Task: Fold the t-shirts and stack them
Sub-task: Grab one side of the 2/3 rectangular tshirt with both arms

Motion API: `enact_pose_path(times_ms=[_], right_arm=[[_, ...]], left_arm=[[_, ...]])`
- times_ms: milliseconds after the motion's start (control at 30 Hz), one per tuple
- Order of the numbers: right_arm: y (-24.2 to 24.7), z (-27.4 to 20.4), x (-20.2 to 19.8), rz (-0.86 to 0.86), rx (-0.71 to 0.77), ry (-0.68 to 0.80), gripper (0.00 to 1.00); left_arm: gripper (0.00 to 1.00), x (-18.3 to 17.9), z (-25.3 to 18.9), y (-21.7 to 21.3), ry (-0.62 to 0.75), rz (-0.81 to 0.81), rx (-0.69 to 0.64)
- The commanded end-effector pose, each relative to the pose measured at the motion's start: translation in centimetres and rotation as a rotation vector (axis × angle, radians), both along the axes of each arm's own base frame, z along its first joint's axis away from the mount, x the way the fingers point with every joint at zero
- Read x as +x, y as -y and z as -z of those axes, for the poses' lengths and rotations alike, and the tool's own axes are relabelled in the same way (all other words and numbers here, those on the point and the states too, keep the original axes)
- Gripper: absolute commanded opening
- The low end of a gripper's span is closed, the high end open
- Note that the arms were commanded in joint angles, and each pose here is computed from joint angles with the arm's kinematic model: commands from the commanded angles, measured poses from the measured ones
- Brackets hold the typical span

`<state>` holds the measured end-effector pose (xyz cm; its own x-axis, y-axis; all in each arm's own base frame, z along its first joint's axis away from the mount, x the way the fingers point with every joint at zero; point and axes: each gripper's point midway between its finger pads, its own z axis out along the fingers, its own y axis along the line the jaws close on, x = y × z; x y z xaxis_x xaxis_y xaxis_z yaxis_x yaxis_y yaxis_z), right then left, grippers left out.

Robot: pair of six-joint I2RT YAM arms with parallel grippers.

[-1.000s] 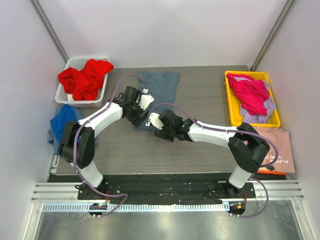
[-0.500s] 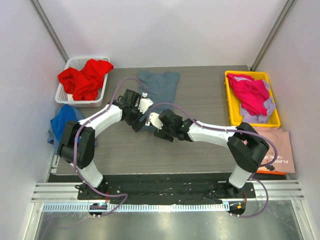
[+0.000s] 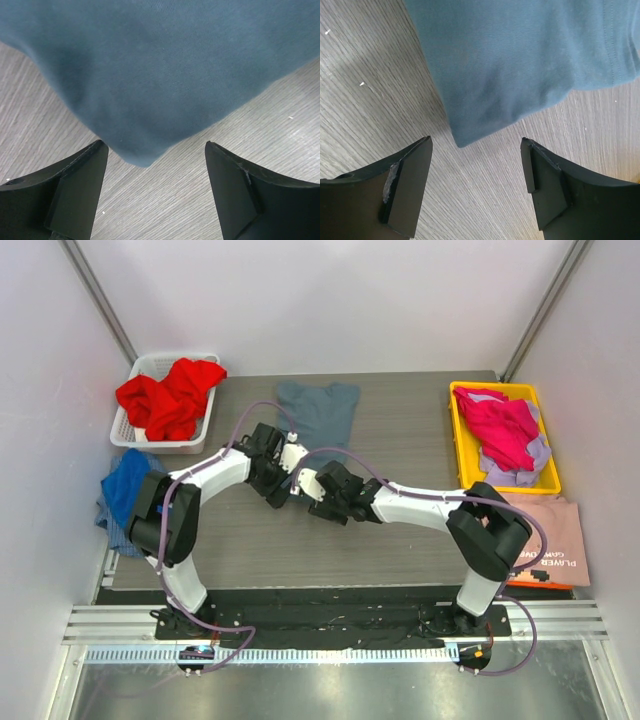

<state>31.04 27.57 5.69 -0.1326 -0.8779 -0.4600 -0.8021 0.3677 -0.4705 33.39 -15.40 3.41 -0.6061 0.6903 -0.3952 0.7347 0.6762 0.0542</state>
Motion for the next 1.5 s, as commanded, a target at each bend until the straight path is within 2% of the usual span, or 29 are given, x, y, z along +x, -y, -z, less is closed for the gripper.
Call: enact_pose_path(times_ms=[0, 167, 300, 500, 933, 1033, 1067, 1100, 1133, 1233, 1367, 1467], right_arm=[[-1.5, -1.0, 0.9, -0.008, 0.042, 0.026, 0.77], [-1.9, -0.7, 1.0, -0.015, 0.040, 0.022, 0.74], [-2.0, -0.5, 1.1, -0.018, 0.034, 0.018, 0.63], [-2.2, -0.1, 1.3, -0.019, 0.024, 0.014, 0.45], [-2.3, 0.5, 1.6, -0.015, 0.009, 0.013, 0.27], [-2.2, 0.6, 1.6, -0.014, 0.003, 0.012, 0.20], [-2.2, 0.7, 1.6, -0.014, 0.001, 0.010, 0.14], [-2.2, 0.9, 1.5, -0.013, -0.002, 0.007, 0.10], [-2.1, 0.9, 1.5, -0.012, -0.005, 0.005, 0.01], [-1.9, 0.8, 1.3, -0.009, 0.001, -0.003, 0.01], [-2.0, 0.3, 0.4, -0.020, 0.019, -0.038, 0.01], [-2.0, -0.2, -0.6, -0.036, 0.020, -0.059, 0.01]], left_arm=[[0.83, 0.8, -0.1, 0.0, 0.006, 0.006, -0.005], [0.81, 1.3, -0.1, -0.4, 0.008, -0.011, -0.013], [0.78, 1.6, 0.1, -0.4, 0.007, -0.009, -0.013], [0.65, 1.7, 0.8, 0.2, -0.033, -0.001, -0.029], [0.46, 1.4, 1.3, 0.6, -0.078, 0.001, -0.044], [0.43, 1.5, 1.2, 0.8, -0.081, 0.005, -0.049], [0.41, 1.5, 1.2, 0.8, -0.081, 0.007, -0.050], [0.37, 1.4, 1.2, 0.8, -0.085, 0.007, -0.048], [0.34, 1.3, 1.2, 0.8, -0.090, 0.010, -0.047], [0.22, 1.0, 1.1, 0.6, -0.095, 0.018, -0.041], [0.00, 0.5, 0.8, 0.2, -0.092, 0.015, -0.033], [0.00, -0.2, 0.2, 0.0, -0.094, 0.016, -0.036]])
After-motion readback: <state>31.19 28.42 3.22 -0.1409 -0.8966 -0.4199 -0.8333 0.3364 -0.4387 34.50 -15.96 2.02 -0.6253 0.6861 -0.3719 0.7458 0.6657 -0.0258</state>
